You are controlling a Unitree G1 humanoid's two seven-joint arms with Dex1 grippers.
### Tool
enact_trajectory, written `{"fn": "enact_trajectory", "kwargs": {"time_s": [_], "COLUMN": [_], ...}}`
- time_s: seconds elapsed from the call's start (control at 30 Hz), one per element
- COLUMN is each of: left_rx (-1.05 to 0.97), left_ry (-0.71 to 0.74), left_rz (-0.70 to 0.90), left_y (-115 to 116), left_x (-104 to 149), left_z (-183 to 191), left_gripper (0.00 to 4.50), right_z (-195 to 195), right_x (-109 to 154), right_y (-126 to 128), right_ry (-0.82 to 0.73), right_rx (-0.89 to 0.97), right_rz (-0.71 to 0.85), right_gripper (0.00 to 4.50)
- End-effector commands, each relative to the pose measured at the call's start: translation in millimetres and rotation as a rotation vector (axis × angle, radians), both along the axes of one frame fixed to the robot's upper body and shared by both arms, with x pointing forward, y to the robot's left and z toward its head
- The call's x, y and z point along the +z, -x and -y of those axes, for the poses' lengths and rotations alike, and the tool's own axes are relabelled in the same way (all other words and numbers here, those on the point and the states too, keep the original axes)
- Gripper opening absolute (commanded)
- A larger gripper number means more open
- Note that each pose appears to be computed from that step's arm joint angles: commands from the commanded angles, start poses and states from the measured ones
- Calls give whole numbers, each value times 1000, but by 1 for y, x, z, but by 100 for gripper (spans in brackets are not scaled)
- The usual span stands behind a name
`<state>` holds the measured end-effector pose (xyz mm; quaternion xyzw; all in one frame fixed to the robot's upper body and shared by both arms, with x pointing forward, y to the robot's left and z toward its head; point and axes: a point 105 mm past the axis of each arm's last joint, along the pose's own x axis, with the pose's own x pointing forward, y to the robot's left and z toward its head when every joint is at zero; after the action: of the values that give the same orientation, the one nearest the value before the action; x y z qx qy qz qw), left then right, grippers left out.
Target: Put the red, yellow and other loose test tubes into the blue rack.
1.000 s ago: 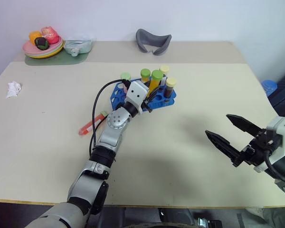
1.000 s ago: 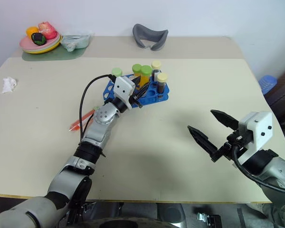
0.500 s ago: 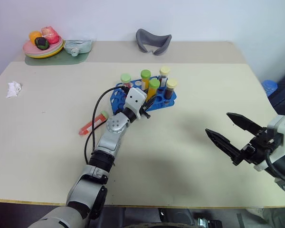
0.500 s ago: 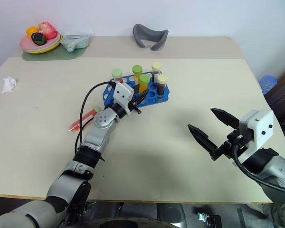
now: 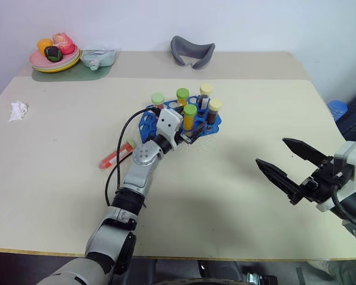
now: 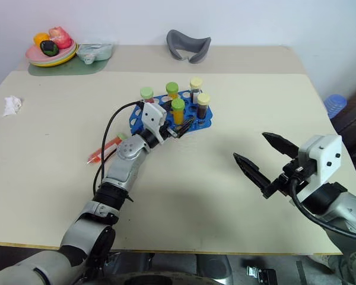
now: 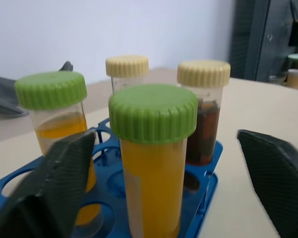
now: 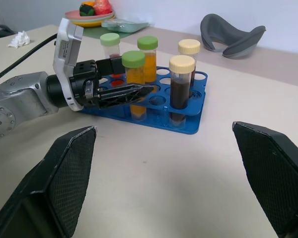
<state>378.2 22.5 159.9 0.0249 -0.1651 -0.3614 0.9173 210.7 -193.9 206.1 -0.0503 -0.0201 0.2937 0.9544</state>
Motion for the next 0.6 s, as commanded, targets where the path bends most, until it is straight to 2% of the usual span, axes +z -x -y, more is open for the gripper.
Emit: {"fn": "enact_trajectory", "kwargs": {"time_s": [0.03,0.2,0.27,0.33,0.5,0.6], "left_rx": [24,46,67,197,241,219], "left_ry": [73,86,23,-74,-258,-439], "left_rz": [105,86,93,97,-158,-400], "left_y": [9,28,38,38,27,21], "left_x": [30,45,49,52,43,26], "left_z": [-12,-47,-65,-94,-143,-163], "left_gripper": [445,445,445,445,445,445], "right_z": [-4,-6,-7,-9,-16,-21], "right_x": [4,1,-2,-5,-11,-13], "right_y": [-1,-8,-11,-16,-29,-35], "right_ry": [3,-9,-17,-29,-58,-66], "right_rx": [16,49,68,86,130,154], "right_rz": [28,16,11,8,13,19], "right_gripper": [450,450,450,450,450,450]}}
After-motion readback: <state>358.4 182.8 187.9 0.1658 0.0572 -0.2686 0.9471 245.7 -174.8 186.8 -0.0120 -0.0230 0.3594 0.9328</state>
